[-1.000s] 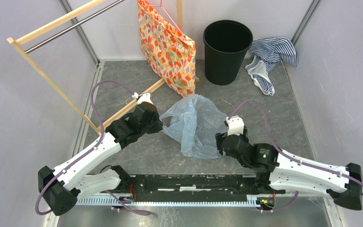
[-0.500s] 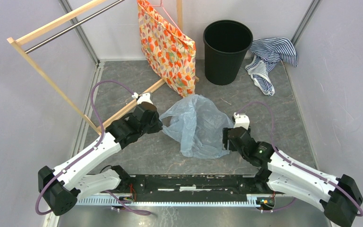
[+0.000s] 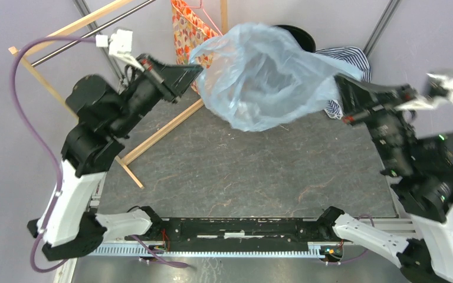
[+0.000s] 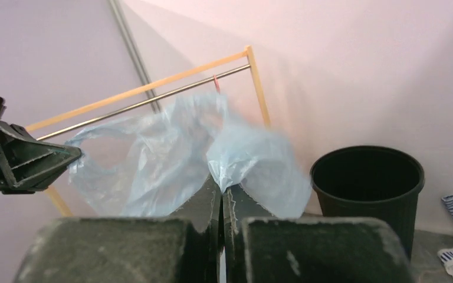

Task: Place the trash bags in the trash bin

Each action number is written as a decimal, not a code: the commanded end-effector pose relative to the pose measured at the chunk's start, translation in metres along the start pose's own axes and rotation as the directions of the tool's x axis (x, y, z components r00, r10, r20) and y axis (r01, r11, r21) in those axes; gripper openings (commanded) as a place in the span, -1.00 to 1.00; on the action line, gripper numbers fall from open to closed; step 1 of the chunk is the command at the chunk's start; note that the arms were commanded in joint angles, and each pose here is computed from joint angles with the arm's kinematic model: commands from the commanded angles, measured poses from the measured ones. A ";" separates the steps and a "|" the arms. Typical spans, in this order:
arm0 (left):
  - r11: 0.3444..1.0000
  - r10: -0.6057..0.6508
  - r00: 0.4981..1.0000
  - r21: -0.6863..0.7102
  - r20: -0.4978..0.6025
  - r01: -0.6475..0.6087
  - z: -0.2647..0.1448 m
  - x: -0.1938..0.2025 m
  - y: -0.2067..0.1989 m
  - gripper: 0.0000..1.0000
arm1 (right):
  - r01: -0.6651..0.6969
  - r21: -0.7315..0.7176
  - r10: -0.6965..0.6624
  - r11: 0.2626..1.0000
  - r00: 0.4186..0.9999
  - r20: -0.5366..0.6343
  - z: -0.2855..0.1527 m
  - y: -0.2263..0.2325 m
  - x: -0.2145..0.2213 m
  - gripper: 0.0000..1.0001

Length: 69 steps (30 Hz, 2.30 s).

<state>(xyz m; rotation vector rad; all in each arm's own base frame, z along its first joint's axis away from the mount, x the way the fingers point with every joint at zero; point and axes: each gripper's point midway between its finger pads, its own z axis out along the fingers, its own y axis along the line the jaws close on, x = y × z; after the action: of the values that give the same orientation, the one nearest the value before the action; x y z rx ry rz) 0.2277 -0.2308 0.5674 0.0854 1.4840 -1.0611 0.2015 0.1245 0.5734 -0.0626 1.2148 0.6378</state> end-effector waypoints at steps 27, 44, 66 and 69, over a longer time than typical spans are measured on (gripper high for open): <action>0.866 -0.166 0.882 -0.493 -0.442 -0.084 -0.100 0.270 0.150 -0.58 | 0.209 0.092 -0.098 0.974 0.748 -0.657 -0.077 -0.059 0.250 -1.00; 0.730 -0.239 0.864 -0.669 -0.443 -0.141 -0.126 0.341 0.228 0.18 | 0.269 0.132 -0.085 0.954 0.666 -0.741 -0.100 -0.077 0.274 -1.00; 0.808 -0.309 0.737 -0.574 -0.602 -0.130 -0.083 0.428 0.236 0.33 | 0.247 0.133 -0.061 0.960 0.647 -0.760 -0.109 -0.077 0.289 -1.00; 0.777 -0.269 0.735 -0.591 -0.622 -0.215 -0.075 0.435 0.248 0.36 | 0.242 0.133 -0.059 0.961 0.652 -0.756 -0.109 -0.076 0.287 -1.00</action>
<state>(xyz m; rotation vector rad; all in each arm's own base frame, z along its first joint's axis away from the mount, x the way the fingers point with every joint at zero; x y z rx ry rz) 0.1854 -0.2450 0.0492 -0.0903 2.5679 -0.5265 0.2025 0.1394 0.2477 -0.2875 2.1000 0.2670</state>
